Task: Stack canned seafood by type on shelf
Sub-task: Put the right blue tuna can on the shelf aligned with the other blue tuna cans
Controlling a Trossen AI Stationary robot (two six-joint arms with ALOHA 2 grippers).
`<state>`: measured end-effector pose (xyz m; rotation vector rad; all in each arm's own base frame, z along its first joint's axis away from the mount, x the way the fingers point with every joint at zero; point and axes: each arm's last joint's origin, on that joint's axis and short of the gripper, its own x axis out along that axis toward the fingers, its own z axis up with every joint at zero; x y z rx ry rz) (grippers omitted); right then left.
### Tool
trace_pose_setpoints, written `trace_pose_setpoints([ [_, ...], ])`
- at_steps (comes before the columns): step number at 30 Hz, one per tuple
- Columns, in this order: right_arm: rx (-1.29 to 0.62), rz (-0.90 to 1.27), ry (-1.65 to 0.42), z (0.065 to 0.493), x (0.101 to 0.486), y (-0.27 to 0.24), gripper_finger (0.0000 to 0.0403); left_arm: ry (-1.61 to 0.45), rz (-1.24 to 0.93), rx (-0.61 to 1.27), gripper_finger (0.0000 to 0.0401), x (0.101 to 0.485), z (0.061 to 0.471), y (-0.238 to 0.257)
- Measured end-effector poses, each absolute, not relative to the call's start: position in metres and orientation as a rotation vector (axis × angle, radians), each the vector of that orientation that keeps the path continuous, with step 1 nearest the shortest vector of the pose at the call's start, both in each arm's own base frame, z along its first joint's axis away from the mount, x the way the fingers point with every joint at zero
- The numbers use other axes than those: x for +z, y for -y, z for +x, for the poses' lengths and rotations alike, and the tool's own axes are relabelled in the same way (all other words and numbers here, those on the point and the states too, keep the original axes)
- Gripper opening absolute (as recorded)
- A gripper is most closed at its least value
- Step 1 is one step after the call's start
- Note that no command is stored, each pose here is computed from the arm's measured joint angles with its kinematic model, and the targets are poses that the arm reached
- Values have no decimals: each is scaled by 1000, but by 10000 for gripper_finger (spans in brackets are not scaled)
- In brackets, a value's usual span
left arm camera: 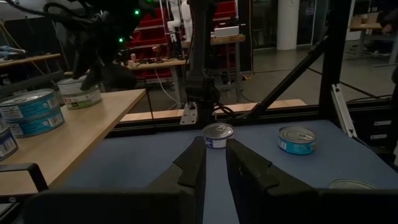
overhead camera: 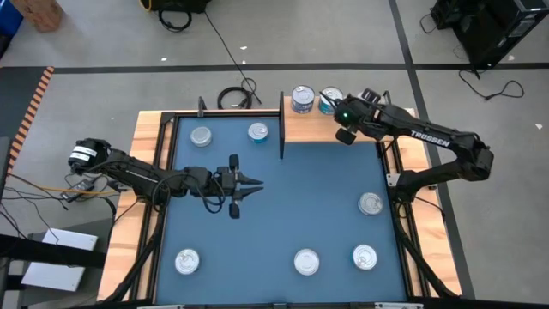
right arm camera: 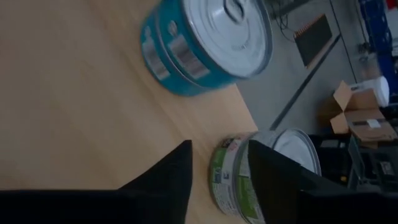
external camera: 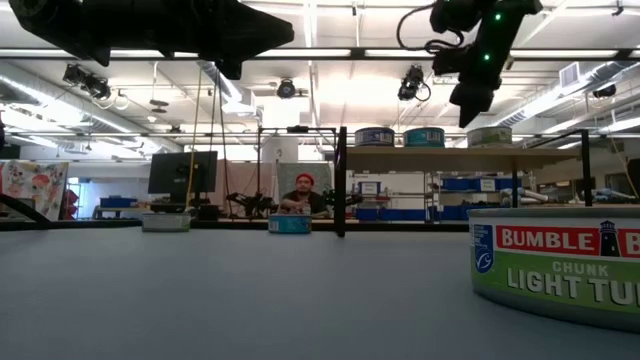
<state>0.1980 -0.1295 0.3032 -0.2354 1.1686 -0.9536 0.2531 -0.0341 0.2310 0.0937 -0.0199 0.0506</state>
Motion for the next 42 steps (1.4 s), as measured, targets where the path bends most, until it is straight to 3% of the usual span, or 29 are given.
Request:
trace_pose_setpoints([
  [6,-910,-207,-1092,198,321,115,92,18,94,50,64,231,253,34],
  [14,-773,185,-970,195,340,86,9,17,103,49,64,231,253,34],
  [30,-626,476,-988,206,291,-26,7,-20,195,22,62,227,253,35],
  [42,-680,672,-1053,184,253,-102,12,-117,166,-110,5,216,253,39],
])
